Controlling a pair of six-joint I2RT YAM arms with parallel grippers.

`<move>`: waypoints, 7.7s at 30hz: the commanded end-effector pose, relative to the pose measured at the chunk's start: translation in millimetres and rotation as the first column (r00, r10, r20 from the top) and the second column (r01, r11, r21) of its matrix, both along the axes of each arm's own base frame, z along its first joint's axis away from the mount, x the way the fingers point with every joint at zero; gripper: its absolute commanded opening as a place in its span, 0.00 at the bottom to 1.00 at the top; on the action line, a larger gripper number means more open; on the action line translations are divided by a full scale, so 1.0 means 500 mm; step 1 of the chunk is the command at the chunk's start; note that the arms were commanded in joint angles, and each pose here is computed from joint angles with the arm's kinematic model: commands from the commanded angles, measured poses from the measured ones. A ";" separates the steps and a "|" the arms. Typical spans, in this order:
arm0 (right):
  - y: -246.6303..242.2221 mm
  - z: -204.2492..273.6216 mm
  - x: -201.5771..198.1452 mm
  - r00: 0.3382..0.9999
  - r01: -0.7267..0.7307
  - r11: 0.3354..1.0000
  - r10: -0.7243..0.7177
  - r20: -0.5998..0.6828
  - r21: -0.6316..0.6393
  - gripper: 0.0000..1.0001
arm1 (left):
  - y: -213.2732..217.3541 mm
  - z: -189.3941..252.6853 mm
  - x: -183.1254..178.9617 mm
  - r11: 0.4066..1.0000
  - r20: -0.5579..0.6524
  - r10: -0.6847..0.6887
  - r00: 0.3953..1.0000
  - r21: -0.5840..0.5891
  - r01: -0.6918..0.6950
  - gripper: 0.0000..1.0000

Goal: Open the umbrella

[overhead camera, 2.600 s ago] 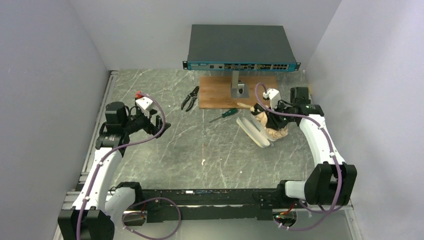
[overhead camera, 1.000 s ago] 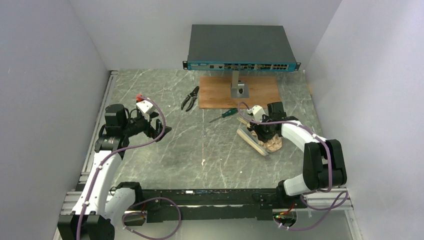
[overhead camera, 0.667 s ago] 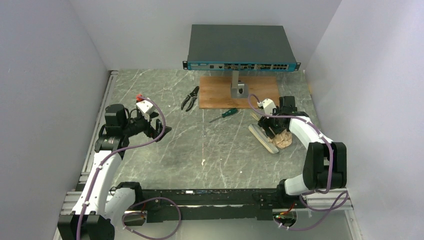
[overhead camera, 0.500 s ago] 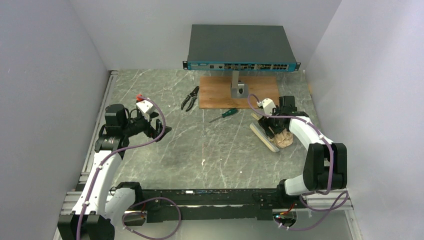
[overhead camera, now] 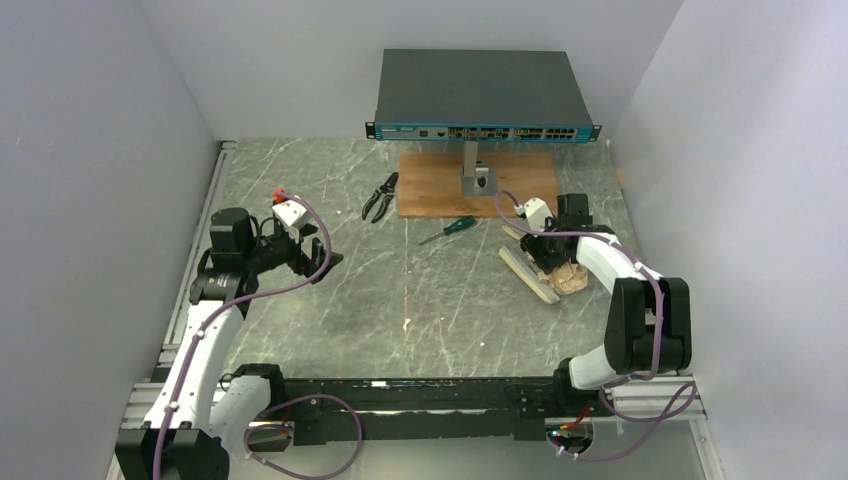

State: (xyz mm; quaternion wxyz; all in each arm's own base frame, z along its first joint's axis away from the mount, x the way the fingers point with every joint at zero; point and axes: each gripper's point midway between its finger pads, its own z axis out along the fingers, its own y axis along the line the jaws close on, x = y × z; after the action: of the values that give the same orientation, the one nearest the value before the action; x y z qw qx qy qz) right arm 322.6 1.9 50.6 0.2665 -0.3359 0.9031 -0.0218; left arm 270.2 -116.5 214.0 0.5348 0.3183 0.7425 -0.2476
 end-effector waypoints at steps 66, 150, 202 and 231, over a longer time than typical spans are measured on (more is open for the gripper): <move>0.538 0.308 -0.257 0.624 -0.705 0.416 0.749 0.222 0.574 0.00 | -0.147 0.011 -0.105 0.842 0.135 -0.514 0.847 0.266 0.469 0.95; 0.409 0.058 -0.354 0.647 -0.581 0.671 0.724 -0.239 0.460 0.00 | 0.053 -0.204 -0.015 0.319 -0.008 -0.579 0.815 0.918 0.236 0.00; 0.364 0.047 -0.255 0.809 -0.562 0.788 0.587 -0.031 0.254 1.00 | 0.173 -0.295 -0.018 0.547 -0.150 -0.439 0.886 0.738 0.396 0.00; 0.384 0.006 -0.228 0.733 -0.679 0.723 0.678 0.060 0.128 0.00 | 0.011 -0.321 -0.067 0.594 -0.097 -0.502 0.860 0.683 0.424 0.00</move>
State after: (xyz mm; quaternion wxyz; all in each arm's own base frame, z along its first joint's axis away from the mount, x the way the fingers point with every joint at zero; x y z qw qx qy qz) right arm 202.1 156.0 28.8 0.2022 -0.6167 0.7571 0.0742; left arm 233.6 -71.1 42.7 0.2654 0.6909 0.6724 -0.0040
